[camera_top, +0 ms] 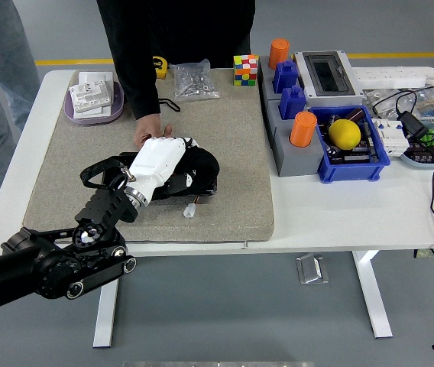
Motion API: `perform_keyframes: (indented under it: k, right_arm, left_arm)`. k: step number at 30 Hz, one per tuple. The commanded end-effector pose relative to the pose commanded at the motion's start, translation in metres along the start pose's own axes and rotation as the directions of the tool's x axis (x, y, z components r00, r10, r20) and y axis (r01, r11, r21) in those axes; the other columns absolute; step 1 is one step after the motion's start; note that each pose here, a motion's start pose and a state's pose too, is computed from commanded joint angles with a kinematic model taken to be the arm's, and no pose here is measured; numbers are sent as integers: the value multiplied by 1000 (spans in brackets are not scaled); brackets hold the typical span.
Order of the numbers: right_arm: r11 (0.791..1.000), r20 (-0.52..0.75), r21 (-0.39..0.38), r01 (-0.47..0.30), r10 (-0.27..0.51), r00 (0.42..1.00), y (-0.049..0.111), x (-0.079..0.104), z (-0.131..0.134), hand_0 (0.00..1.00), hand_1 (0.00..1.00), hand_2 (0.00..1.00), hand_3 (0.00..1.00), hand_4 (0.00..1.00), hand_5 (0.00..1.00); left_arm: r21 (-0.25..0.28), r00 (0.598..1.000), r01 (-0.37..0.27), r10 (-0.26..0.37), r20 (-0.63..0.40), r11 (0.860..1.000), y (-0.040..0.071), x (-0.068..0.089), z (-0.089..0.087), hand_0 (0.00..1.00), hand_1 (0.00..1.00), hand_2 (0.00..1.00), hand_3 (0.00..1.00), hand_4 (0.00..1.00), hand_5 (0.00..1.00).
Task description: Pick the rag up,wipe the panel,place it on the desk
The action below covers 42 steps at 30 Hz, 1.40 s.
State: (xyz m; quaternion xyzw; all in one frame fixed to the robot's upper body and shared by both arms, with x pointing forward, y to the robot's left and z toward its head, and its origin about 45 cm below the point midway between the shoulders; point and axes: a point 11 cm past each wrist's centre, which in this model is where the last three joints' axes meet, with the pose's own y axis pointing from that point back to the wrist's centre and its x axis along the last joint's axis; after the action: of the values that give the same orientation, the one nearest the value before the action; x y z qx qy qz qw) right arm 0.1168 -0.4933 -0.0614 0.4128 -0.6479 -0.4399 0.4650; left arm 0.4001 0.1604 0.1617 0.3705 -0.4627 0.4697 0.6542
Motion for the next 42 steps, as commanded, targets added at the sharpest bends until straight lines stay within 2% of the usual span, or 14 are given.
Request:
perform_keyframes:
  k: [9,17,26,34,42]
  right_arm:
    - [1000,1,1,2,-2,1000,0,-1,0,769,583,708,624,998,559]
    - [1000,8,1,4,-4,1000,-1,-3,1,769,583,708,625,998,560]
    - [1000,18,1,6,-6,1000,-1,-2,2,769,583,708,626,998,560]
    - [1000,27,-2,8,-8,1000,-1,-2,5,768,583,708,626,998,560]
    - [1000,33,1,8,-8,999,-1,-3,5,768,583,708,627,998,560]
  left_arm:
    - [-22,1000,8,-8,-7,1000,0,-3,10,220,155,528,469,188,2]
    - [-22,1000,3,-3,-16,1000,1,-2,10,221,154,528,469,188,2]
    - [2,1000,-9,9,-1,1000,6,3,-4,221,155,528,469,188,2]
    - [41,1000,-22,22,15,999,15,8,-27,221,155,528,469,189,2]
    - [52,999,-37,35,40,998,21,16,-41,221,155,528,470,188,2]
